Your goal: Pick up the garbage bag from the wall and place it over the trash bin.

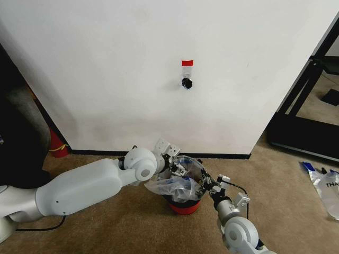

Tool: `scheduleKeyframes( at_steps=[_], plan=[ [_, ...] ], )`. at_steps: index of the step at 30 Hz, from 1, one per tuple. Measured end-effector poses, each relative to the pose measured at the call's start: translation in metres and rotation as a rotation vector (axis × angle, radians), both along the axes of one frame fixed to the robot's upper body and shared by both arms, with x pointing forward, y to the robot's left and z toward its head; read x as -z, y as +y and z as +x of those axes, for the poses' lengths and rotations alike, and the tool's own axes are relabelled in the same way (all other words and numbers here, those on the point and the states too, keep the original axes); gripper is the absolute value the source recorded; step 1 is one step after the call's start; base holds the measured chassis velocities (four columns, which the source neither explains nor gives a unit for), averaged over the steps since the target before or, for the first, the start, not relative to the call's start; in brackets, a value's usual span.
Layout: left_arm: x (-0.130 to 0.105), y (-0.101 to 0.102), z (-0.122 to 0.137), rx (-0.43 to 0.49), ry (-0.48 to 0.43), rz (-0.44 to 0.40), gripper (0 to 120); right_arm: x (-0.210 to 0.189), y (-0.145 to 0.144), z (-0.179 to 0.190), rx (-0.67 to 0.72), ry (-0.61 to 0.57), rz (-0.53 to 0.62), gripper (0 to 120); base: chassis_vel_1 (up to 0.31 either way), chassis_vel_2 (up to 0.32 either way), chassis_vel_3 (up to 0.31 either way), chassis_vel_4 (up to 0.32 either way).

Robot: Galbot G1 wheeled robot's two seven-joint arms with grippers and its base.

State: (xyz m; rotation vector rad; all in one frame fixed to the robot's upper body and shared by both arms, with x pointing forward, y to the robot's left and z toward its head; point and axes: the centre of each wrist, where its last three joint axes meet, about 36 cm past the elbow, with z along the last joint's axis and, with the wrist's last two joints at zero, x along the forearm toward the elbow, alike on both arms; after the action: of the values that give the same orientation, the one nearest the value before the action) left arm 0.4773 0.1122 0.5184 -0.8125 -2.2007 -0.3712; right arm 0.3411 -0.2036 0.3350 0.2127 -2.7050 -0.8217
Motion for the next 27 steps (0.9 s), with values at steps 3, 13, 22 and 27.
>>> scheduleKeyframes(
  at_steps=[3, 13, 22, 27],
  plan=[
    [-0.005, 0.002, -0.001, -0.011, 0.036, -0.040, 91, 0.001, -0.001, 0.000, 0.000, 0.001, -0.007, 1, 0.000, 0.000, 0.000, 0.000],
    [0.016, 0.012, 0.011, -0.061, 0.129, -0.044, 68, 0.003, -0.001, -0.001, -0.002, 0.005, -0.013, 1, 0.000, 0.000, 0.000, 0.000],
    [0.028, 0.023, 0.005, -0.065, 0.188, -0.045, 50, 0.002, -0.002, 0.001, -0.003, 0.005, -0.017, 1, 0.000, 0.000, 0.000, 0.000],
    [0.018, 0.023, 0.003, -0.073, 0.221, -0.094, 65, 0.005, -0.002, 0.000, -0.003, 0.012, -0.027, 1, 0.000, 0.000, 0.000, 0.000]
  ],
)
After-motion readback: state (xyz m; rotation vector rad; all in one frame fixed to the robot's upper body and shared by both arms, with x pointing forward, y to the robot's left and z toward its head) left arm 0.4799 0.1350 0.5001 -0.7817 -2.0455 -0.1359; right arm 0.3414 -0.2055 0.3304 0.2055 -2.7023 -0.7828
